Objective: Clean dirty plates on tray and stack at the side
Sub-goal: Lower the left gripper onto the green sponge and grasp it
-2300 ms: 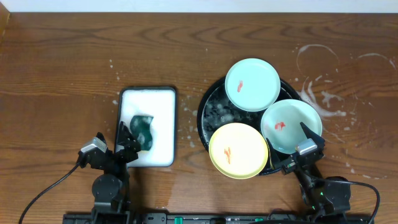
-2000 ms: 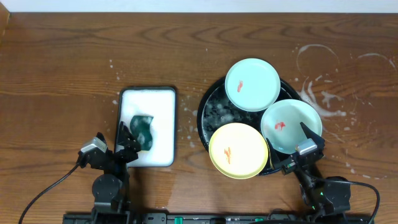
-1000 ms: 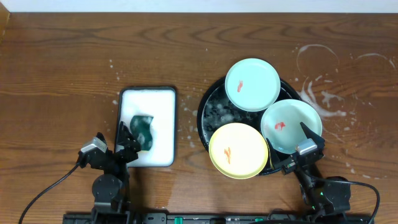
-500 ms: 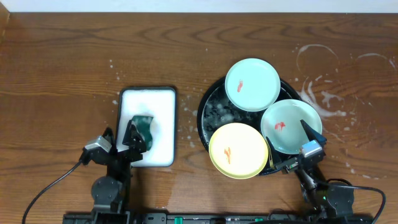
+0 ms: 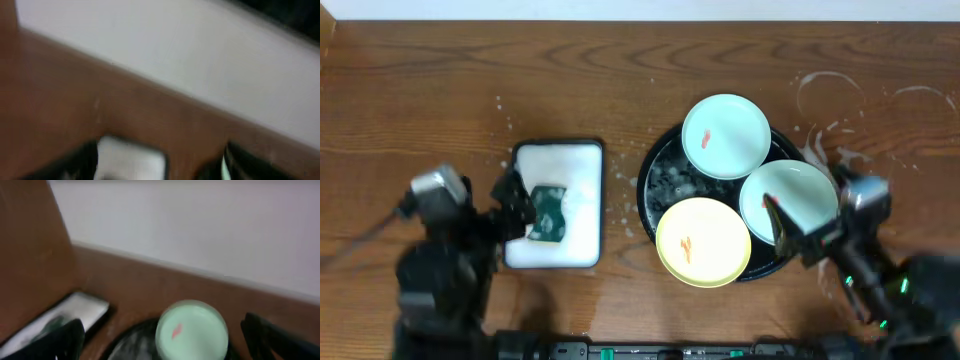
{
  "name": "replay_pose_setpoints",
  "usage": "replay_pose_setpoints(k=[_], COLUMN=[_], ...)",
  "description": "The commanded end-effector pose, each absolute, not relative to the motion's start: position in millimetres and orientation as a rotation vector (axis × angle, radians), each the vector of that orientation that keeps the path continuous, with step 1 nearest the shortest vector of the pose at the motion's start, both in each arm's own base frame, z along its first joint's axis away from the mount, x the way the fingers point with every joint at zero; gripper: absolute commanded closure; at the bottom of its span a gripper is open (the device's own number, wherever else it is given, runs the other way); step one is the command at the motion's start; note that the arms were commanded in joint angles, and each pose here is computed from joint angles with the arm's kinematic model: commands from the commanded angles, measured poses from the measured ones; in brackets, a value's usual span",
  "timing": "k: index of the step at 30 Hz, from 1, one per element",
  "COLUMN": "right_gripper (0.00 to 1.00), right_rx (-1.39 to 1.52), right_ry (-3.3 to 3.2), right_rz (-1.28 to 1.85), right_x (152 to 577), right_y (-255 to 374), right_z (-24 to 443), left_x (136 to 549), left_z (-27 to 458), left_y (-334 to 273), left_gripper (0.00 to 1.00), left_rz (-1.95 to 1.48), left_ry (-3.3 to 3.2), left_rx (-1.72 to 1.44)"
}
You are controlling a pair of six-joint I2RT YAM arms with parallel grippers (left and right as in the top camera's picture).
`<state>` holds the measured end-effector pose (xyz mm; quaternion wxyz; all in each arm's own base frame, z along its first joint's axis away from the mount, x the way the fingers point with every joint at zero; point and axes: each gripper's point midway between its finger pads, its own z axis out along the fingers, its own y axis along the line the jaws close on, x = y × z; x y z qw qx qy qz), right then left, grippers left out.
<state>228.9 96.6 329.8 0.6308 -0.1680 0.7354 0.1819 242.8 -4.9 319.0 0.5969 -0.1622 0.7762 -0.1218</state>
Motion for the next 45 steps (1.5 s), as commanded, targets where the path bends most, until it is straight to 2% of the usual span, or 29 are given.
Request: replay_pose_setpoints(k=[1,9,16,19,29,31,35,38,41,42,44,45], right_gripper=[0.01,0.01,0.01,0.01,0.01,0.01,0.01,0.01,0.01,0.01,0.01,0.01], right_rx=[-0.397,-0.396,-0.452,-0.459,-0.458,-0.458,-0.456,-0.456,-0.456,-0.455,-0.454,-0.454], right_ry=[1.868,2.205,2.302,2.297,2.295,2.297,2.307,2.306,2.308,2.311,2.316,2.318], right_rz=[0.466,0.525,0.709,0.726,0.722,0.722,0.724,0.724,0.724,0.725,0.725,0.726], right_x=[251.8,291.6,288.7,288.4,288.9,288.7,287.1,287.2,287.0,286.4,285.6,285.4], right_y=[107.0,119.0,141.4,143.5,143.1,143.1,142.8,142.8,142.7,142.6,142.5,142.4], right_z=[343.8,311.4,287.1,287.8,288.2,287.9,286.3,286.4,286.2,285.7,284.9,284.7], left_x=[256.5,260.7,255.7,256.3,267.7,269.1,265.8,269.4,271.4,272.4,271.6,270.8], left_z=[331.2,270.5,233.7,214.7,90.4,60.1,23.0,-1.9,-23.3,-29.7,-37.5,-38.2], left_y=[-9.4,-18.4,-18.1,-13.6,-5.6,-6.1,-20.9,-23.3,-16.9,-17.2,-17.7,-17.7], left_gripper=[0.19,0.19,0.19,0.26,0.30,0.40,0.45,0.58,0.65,0.71,0.92,0.93], left_rz=[-0.230,-0.209,-0.159,-0.099,0.087,0.121,0.020,0.010,0.080,0.080,0.079,0.079], left_ry=[1.978,2.349,2.535,2.606,2.962,3.062,3.204,3.248,3.272,3.278,3.294,3.299], left_rx=[-0.339,-0.370,-0.379,-0.372,-0.417,-0.397,-0.299,-0.270,-0.268,-0.269,-0.270,-0.271])
